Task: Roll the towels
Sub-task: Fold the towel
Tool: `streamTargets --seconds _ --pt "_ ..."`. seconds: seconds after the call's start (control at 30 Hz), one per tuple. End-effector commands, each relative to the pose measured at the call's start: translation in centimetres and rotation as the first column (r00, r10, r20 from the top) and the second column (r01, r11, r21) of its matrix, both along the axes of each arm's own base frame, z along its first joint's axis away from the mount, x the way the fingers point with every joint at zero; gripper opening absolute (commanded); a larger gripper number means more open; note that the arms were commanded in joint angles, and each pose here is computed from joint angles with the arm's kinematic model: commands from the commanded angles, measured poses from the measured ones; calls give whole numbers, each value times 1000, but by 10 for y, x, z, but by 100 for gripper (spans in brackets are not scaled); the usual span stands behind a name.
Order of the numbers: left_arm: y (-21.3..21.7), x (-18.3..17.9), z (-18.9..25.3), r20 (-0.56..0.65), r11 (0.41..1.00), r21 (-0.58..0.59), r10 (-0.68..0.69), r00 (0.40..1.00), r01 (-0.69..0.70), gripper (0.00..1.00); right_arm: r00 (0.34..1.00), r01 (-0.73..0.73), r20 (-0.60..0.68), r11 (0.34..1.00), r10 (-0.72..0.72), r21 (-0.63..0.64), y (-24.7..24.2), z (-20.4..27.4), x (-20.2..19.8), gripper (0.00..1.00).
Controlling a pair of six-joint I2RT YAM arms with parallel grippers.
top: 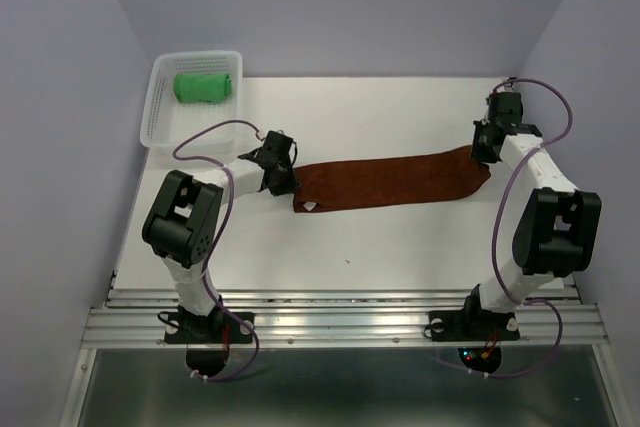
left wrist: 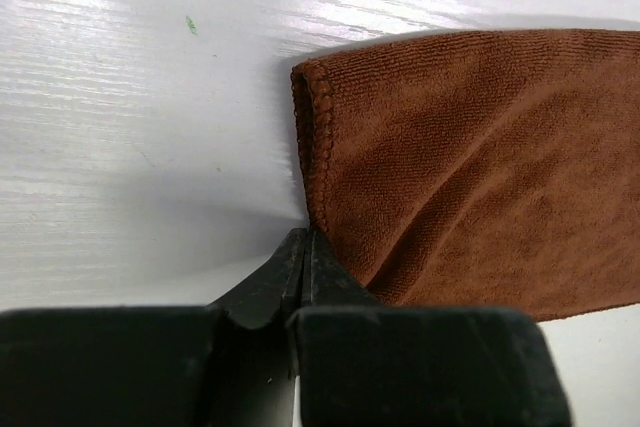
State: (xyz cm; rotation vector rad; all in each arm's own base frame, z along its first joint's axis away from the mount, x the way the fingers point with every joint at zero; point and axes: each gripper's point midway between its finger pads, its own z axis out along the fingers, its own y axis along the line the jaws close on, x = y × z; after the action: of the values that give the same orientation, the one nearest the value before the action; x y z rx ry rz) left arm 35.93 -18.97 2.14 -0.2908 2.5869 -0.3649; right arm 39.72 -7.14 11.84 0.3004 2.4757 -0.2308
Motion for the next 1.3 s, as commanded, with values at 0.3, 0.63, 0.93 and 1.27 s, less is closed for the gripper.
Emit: streamTargets --seconds 0.3,0.63,0.93,1.27 --pt "-2 -7 -14 -45 1000 22 -17 999 18 0 967 -224 154 964 202 141 99 64 4 1" --pt "-2 -10 -16 -45 1000 14 -19 999 20 0 913 -398 153 907 377 139 196 76 -3 1" --pt "-4 -10 -14 -36 999 4 -31 999 32 0 797 -604 139 771 588 202 287 78 -21 1" --pt "-5 -11 -14 -31 999 0 -43 999 43 0 749 -661 120 721 652 207 344 72 -23 1"
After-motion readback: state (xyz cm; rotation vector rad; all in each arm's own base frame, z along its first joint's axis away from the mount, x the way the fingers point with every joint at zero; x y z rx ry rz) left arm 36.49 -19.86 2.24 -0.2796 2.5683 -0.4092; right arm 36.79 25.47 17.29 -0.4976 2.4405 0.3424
